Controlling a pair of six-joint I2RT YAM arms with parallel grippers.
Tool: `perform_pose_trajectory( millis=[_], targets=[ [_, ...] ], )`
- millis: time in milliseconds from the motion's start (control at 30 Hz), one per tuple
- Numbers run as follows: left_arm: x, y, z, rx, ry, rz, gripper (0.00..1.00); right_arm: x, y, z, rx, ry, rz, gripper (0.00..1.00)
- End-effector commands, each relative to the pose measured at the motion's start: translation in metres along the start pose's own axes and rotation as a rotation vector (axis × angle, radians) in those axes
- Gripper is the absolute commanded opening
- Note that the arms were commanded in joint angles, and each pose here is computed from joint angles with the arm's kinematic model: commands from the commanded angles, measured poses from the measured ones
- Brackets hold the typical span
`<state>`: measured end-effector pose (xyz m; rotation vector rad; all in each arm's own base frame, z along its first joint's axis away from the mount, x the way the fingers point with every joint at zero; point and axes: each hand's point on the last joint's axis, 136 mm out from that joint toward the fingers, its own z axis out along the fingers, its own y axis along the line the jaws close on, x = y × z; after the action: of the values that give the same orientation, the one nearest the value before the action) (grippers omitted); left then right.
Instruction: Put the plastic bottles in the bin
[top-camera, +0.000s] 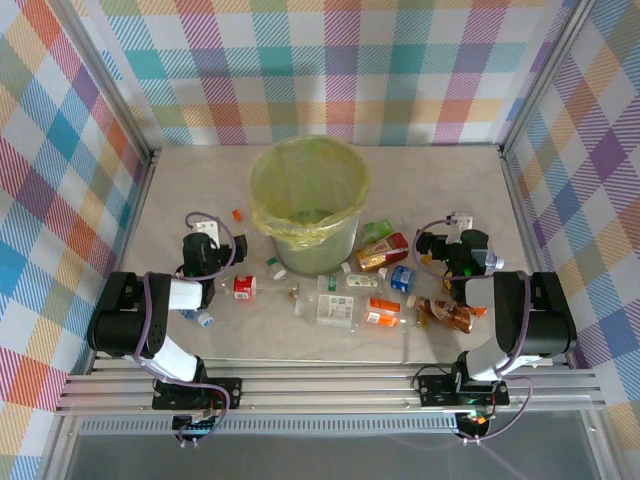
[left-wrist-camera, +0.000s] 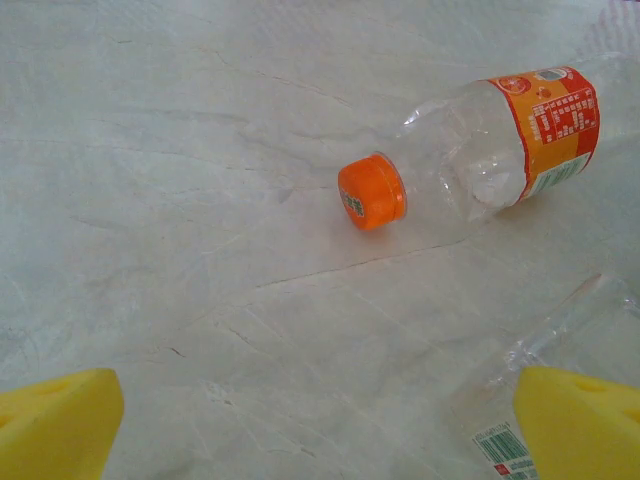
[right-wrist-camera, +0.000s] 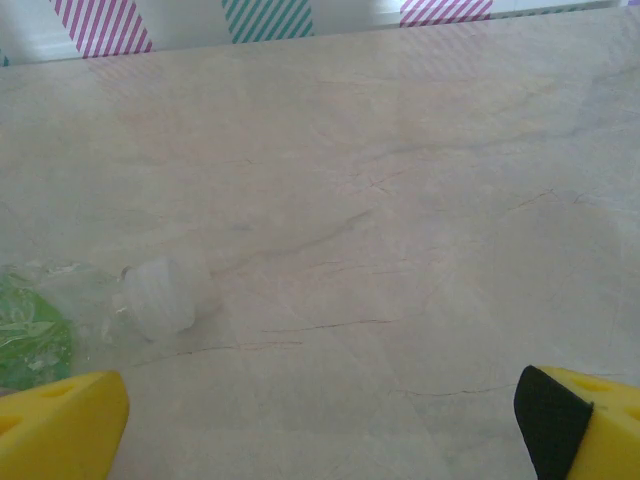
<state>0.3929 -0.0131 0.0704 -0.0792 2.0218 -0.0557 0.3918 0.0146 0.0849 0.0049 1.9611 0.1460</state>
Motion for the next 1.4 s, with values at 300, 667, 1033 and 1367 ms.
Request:
perform_pose_trajectory(
  millis=[300,667,1033,1367],
  targets=[
    [-0.0104,-0.0045,0.0021,0.013,-0.029,0.018,1.00,-0.0086,0.0046,0.0025,-0.018,-0.018,-0.018,1.00],
    [-0.0100,-0.0047,0.0022,0.014,-0.027,0.018,1.00,-0.0087,0.0049,0.0026,-0.019,-0.018,-0.019,1.00],
    [-0.0098,-0.0043,0.0026,0.012,-0.025,0.018,1.00,-0.0088,0.0050,0.0025,-0.019,-0.018,-0.019,1.00],
    [-0.0132,-0.0044,0.0017,0.013,-0.021,0.017,1.00,-0.0104,0.0041,0.0028,-0.014,-0.010,-0.015,1.00]
  ],
)
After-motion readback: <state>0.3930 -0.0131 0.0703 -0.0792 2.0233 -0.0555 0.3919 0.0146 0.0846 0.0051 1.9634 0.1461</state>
